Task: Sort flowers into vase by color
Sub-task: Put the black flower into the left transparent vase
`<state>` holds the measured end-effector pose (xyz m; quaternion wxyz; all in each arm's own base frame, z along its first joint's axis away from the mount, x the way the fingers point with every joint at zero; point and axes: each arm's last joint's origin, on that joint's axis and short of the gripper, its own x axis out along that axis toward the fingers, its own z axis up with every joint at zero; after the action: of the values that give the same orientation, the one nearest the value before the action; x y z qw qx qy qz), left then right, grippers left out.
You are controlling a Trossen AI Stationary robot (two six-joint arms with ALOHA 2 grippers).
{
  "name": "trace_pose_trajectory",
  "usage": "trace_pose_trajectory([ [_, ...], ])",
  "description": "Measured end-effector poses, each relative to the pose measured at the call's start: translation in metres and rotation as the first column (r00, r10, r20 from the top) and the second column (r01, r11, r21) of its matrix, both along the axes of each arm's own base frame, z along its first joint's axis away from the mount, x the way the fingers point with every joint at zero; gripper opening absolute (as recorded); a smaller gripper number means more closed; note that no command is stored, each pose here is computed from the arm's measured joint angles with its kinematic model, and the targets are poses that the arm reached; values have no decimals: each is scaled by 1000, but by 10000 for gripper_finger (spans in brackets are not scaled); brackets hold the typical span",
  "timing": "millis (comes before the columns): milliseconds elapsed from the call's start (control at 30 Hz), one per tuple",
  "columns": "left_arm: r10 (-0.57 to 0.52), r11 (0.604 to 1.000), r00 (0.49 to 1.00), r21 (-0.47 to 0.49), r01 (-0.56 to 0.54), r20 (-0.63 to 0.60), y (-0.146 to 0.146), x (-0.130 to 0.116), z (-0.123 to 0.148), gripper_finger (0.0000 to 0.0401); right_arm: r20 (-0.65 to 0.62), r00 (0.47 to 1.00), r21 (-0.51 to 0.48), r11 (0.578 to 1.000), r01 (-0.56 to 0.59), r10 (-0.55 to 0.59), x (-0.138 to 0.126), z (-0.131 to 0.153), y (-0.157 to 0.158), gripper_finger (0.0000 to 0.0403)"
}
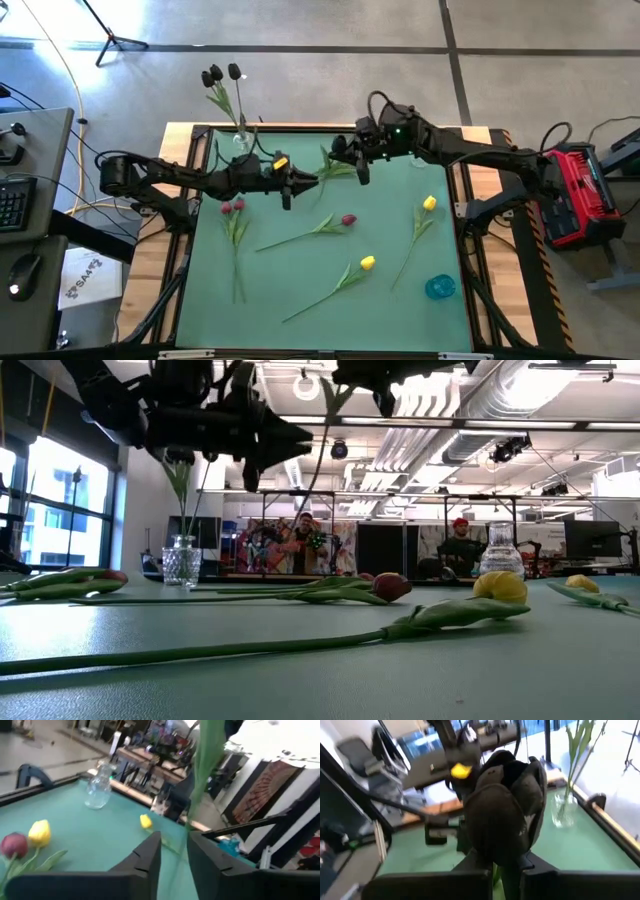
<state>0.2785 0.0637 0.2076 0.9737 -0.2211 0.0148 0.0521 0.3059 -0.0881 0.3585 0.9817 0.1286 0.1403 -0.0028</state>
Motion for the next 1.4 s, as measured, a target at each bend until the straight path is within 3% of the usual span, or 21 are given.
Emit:
trace_pose_trajectory([
  [267,-85,996,994,4,85,-72,1,17,19,137,-71,997,-21,999,-37,35,-3,2,1,1],
  [400,-115,992,985,43,121,-128,2,30,25,141,-77,996,-17,999,-41,39,-2,1,2,1],
  [733,-128,988,984,76,138,-123,3,43,30,139,-81,996,-13,999,-44,43,-2,0,2,0],
  [1233,-151,983,984,94,160,-96,0,49,25,9,-115,992,20,999,-40,42,-3,-3,3,4],
  [1400,-95,985,990,133,108,-100,4,48,26,4,-127,992,16,1000,12,-9,-4,-4,1,54],
])
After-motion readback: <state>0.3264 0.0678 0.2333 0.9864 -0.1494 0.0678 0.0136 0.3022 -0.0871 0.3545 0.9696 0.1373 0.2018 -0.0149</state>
